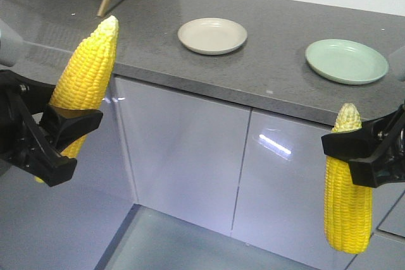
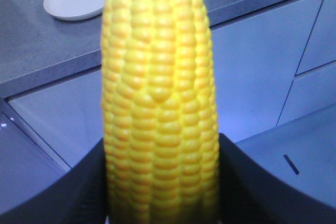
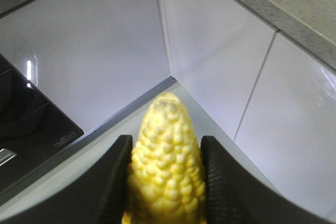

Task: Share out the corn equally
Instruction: 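Drive the base toward the counter with the empty cream and green plates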

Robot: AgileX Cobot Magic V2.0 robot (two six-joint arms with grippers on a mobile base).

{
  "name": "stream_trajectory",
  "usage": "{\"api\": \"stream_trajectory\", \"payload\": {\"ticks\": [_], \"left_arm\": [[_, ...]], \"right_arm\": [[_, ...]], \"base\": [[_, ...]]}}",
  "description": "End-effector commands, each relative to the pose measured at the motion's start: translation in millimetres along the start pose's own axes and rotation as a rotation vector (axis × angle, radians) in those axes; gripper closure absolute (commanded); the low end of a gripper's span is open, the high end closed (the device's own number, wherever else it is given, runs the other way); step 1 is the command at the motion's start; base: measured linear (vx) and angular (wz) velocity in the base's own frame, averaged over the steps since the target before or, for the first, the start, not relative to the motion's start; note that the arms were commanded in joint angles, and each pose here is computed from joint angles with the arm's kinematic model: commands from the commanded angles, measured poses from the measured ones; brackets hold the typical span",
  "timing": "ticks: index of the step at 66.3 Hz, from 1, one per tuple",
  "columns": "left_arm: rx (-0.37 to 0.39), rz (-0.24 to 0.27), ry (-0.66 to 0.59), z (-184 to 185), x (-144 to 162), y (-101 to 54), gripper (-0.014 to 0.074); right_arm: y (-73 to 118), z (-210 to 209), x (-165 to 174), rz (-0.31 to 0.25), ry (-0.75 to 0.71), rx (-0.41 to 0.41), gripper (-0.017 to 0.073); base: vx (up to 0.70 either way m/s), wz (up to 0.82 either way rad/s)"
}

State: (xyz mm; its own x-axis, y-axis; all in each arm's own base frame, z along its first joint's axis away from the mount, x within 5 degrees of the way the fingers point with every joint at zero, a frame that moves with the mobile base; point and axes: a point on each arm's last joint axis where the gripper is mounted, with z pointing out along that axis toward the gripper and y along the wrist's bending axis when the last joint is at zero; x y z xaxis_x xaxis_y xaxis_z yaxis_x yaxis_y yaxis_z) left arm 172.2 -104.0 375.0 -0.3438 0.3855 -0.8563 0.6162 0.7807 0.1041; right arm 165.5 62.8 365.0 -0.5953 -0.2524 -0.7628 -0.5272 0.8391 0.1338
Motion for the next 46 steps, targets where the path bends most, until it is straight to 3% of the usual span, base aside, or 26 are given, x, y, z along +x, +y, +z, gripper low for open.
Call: {"api": "stream_trajectory", "payload": {"ticks": [1,23,46], "left_arm": [[-0.018,-0.013,-0.105,-7.7,-14.1,1.7,0.0309],[-0.018,-0.013,-0.105,-7.7,-14.1,1.7,0.0309],[-0.018,-0.013,-0.105,-7.7,-14.1,1.7,0.0309]], "right_arm": [[0.9,-8.8,-10.7,-0.002,-0.091,0.016,0.0353],[0.9,-8.8,-10.7,-0.002,-0.091,0.016,0.0353],[0.9,-8.8,-10.7,-0.002,-0.091,0.016,0.0353]], "base": [[0.09,-0.32],[0.09,-0.24],[0.08,-0.01]]}}
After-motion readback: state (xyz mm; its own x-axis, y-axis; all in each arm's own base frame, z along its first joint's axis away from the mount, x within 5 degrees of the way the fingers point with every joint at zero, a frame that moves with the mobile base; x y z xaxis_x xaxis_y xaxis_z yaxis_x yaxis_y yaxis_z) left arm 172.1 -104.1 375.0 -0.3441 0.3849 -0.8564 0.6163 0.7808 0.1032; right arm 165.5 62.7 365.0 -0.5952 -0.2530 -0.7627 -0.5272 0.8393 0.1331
